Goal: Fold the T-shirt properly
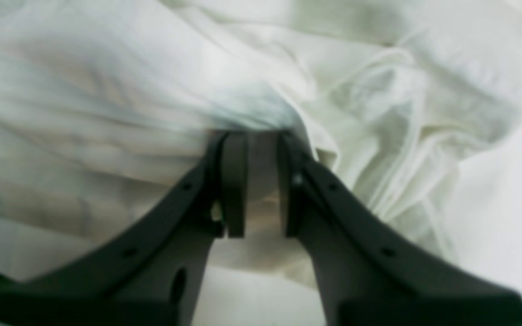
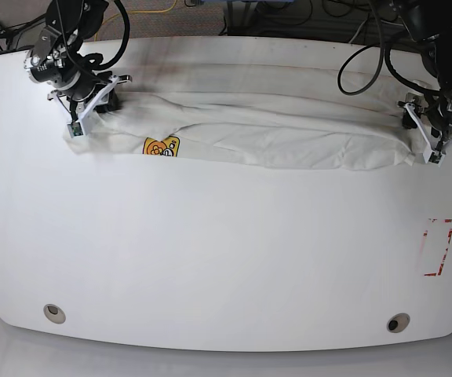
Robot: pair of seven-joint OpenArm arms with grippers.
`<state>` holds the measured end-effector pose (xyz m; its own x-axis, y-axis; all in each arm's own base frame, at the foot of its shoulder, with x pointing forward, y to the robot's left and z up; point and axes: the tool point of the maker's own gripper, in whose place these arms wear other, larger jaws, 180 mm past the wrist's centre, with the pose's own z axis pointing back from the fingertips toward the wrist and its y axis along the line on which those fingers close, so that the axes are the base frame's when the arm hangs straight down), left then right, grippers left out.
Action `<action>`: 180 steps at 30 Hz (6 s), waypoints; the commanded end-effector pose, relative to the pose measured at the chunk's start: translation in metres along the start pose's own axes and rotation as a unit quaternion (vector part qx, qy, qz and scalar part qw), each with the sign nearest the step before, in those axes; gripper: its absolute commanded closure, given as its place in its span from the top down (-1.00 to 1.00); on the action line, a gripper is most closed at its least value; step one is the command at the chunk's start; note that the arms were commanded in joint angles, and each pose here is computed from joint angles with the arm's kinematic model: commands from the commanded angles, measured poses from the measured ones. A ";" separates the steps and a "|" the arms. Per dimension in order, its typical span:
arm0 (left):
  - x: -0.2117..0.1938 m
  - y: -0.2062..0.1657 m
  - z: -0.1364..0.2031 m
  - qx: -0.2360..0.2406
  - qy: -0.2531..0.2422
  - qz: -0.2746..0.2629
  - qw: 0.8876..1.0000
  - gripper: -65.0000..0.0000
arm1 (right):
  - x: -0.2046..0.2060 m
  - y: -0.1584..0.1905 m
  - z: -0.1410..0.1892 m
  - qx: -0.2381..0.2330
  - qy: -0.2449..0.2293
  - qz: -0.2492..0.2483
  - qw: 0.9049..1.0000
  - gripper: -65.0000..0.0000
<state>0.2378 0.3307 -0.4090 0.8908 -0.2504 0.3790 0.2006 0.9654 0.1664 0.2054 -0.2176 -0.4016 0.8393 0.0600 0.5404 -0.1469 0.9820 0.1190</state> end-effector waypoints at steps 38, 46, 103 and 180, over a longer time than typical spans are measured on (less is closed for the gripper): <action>0.026 0.033 0.045 -0.101 -0.132 0.160 0.973 0.21 | -0.011 -0.011 -0.013 0.010 -0.003 -0.018 1.000 -0.66; 0.014 0.022 0.027 -0.126 -0.111 0.175 0.970 0.22 | -0.011 -0.011 -0.013 0.010 -0.002 -0.019 1.000 -0.66; 0.082 -0.111 0.089 -0.152 -0.160 -0.094 0.971 -0.89 | 0.001 0.000 -0.019 0.022 -0.020 -0.028 0.999 -0.66; 0.167 -0.245 0.105 -0.291 -0.247 -0.163 0.910 -0.17 | 0.017 0.000 -0.016 0.018 -0.039 -0.019 0.999 -0.65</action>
<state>0.2963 0.0482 -0.2945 0.5012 -0.4064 0.7640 0.7240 0.6805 -0.1130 0.2258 -0.2088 -0.4130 0.8042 -0.0226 0.5940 -0.1275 0.9695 0.2095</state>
